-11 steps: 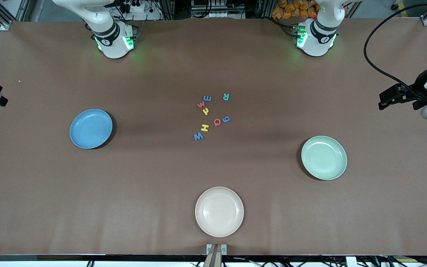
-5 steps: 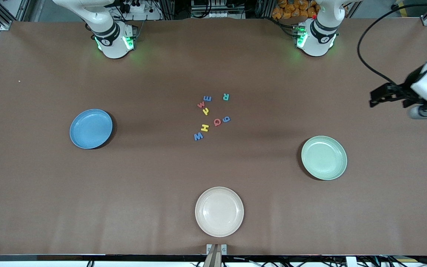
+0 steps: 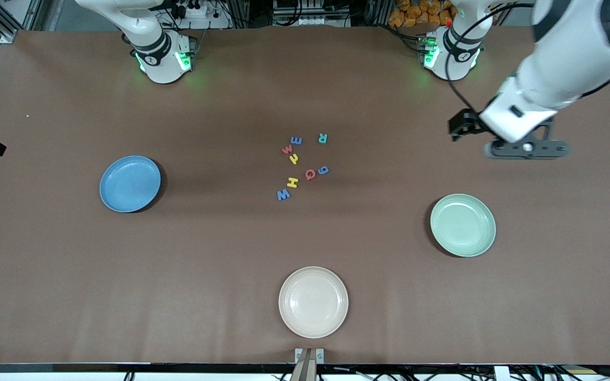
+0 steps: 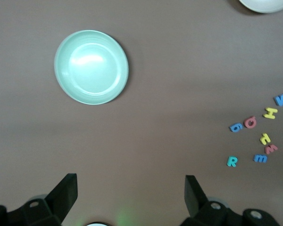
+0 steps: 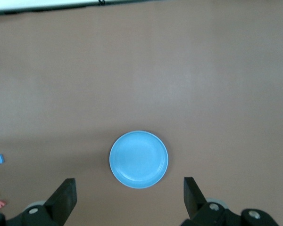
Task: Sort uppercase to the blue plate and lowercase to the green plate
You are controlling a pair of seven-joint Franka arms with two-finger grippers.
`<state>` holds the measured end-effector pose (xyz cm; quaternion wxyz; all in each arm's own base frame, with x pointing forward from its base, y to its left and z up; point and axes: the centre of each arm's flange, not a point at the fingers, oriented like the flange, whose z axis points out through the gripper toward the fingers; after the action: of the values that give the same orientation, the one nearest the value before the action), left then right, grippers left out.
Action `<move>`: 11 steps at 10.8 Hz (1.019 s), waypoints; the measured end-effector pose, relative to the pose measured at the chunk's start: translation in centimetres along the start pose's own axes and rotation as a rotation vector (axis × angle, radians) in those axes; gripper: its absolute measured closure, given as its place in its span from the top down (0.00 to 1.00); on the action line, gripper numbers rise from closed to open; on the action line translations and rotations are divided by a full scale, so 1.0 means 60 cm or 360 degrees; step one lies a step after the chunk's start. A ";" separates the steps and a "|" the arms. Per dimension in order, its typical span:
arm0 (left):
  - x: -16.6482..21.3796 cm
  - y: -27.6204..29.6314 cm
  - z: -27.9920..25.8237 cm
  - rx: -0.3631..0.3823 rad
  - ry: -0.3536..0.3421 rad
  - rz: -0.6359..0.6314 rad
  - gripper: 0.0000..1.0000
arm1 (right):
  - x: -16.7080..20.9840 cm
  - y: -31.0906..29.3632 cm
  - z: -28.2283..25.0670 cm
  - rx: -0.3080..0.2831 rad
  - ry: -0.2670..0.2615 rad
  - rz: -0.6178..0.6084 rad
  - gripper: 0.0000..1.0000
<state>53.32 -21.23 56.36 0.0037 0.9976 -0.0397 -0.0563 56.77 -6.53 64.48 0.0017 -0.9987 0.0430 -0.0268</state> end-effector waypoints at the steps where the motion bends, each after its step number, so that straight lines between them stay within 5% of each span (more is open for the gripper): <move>1: -0.003 0.028 0.025 -0.0001 -0.0008 0.0037 1.00 | 0.001 -0.006 0.021 0.0001 -0.0052 -0.0009 1.00; 4: -0.020 0.108 0.106 -0.0017 0.0016 0.0082 1.00 | 0.007 -0.095 0.113 -0.0007 -0.0193 -0.0041 1.00; 9: -0.072 0.248 0.286 -0.0128 0.0105 0.0149 1.00 | -0.034 -0.372 0.314 -0.0058 -0.0198 0.0006 1.00; 11: -0.076 0.271 0.348 -0.0028 0.0114 0.0302 1.00 | -0.056 -0.444 0.383 -0.0073 -0.0178 0.0053 1.00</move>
<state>45.17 -37.12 36.31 0.0190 0.9907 -0.1332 -0.0203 56.95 20.31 41.52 -0.0184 -0.9976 0.0600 0.0299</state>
